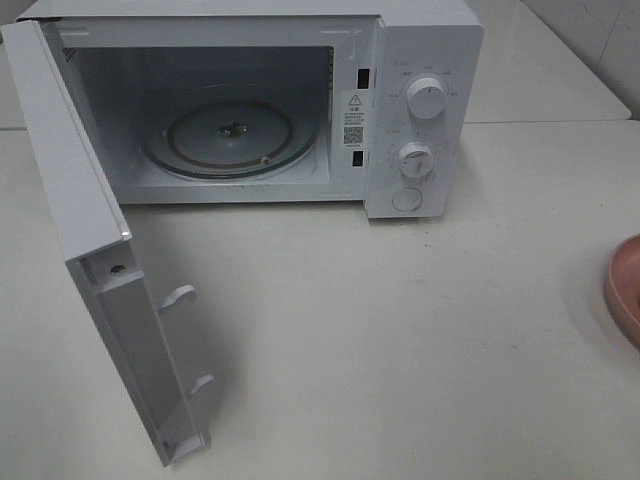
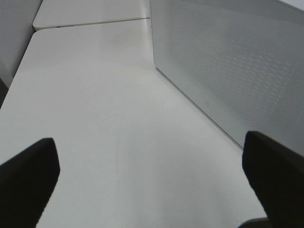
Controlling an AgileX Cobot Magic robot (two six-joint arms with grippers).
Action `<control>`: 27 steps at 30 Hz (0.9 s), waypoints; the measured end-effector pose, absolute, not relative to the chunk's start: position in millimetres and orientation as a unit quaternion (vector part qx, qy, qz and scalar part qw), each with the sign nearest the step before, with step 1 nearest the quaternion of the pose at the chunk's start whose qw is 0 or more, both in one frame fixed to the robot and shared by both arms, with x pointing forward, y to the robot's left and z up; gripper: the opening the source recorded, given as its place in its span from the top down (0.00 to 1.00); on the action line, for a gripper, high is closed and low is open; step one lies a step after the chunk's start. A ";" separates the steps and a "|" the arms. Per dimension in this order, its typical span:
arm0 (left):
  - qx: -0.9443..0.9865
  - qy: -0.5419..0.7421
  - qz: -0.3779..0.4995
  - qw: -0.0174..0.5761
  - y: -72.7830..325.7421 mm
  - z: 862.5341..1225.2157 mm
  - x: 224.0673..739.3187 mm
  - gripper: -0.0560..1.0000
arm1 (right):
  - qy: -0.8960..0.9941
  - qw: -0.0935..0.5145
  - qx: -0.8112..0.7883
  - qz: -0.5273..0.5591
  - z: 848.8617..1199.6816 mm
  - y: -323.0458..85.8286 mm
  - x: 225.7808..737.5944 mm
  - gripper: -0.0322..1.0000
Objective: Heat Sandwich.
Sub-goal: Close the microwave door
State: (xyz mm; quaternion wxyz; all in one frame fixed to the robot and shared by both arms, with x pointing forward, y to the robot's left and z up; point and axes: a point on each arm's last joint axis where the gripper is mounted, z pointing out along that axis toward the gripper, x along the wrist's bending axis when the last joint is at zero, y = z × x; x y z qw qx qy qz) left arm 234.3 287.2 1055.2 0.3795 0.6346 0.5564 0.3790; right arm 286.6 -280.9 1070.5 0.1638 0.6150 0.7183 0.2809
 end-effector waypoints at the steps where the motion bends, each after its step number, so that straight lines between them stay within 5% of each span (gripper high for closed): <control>1: 0.635 0.556 0.379 0.379 287.2 1055.2 234.3 0.01 | 0.708 0.186 0.617 0.288 1072.0 -284.8 277.3 0.22; 15: 0.635 0.556 0.379 0.379 287.2 1055.2 234.3 0.01 | 0.652 0.305 0.603 0.343 1073.0 -303.0 229.5 0.23; 27: 0.635 0.556 0.379 0.379 287.2 1055.2 234.3 0.01 | 0.641 0.331 0.593 0.357 1046.5 -304.7 229.1 0.23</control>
